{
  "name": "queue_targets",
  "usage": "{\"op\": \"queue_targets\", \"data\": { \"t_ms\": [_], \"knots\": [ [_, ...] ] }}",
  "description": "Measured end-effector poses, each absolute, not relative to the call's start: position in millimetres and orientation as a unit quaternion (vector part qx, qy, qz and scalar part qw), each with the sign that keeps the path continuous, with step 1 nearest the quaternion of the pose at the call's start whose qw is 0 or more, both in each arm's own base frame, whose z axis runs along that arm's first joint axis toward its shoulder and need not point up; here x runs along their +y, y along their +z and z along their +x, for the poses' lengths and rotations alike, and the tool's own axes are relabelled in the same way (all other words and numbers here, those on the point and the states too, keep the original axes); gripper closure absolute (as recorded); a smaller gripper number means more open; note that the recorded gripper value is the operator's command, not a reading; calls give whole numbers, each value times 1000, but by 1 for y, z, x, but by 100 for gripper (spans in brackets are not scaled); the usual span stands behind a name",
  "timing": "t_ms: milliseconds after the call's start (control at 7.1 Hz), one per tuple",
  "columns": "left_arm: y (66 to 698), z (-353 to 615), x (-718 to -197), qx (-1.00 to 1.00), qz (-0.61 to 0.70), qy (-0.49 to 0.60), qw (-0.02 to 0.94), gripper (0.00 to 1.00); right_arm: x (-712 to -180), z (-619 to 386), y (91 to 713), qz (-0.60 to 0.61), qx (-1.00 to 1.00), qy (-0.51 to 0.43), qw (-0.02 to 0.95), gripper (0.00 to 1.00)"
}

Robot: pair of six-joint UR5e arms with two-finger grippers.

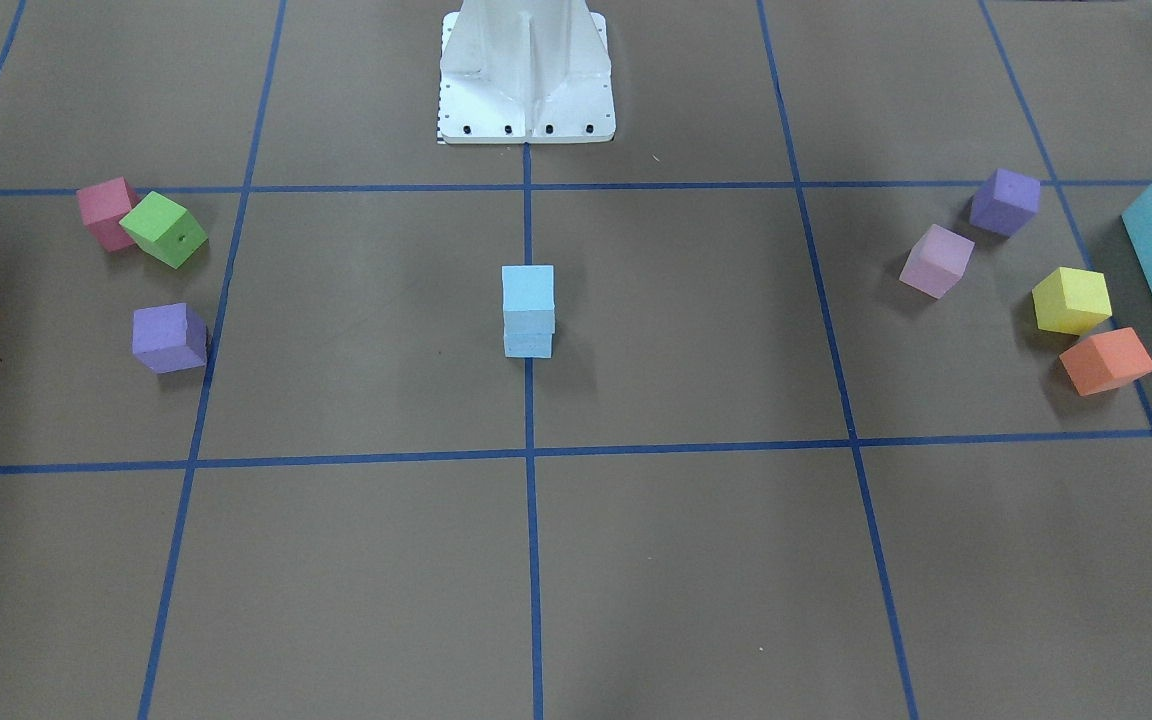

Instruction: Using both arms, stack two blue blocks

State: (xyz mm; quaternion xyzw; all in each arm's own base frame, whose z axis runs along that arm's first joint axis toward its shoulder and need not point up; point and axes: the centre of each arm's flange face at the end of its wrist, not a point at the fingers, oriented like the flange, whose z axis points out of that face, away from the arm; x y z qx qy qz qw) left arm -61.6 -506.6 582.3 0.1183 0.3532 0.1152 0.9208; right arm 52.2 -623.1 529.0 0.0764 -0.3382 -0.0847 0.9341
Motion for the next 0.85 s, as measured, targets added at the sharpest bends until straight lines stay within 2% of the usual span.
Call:
{"op": "queue_targets", "data": {
  "t_ms": [846],
  "knots": [
    [583,-62,-507,353,117,112,922,2,-617,48,559,67,-343,-84,933,0]
  ]
}}
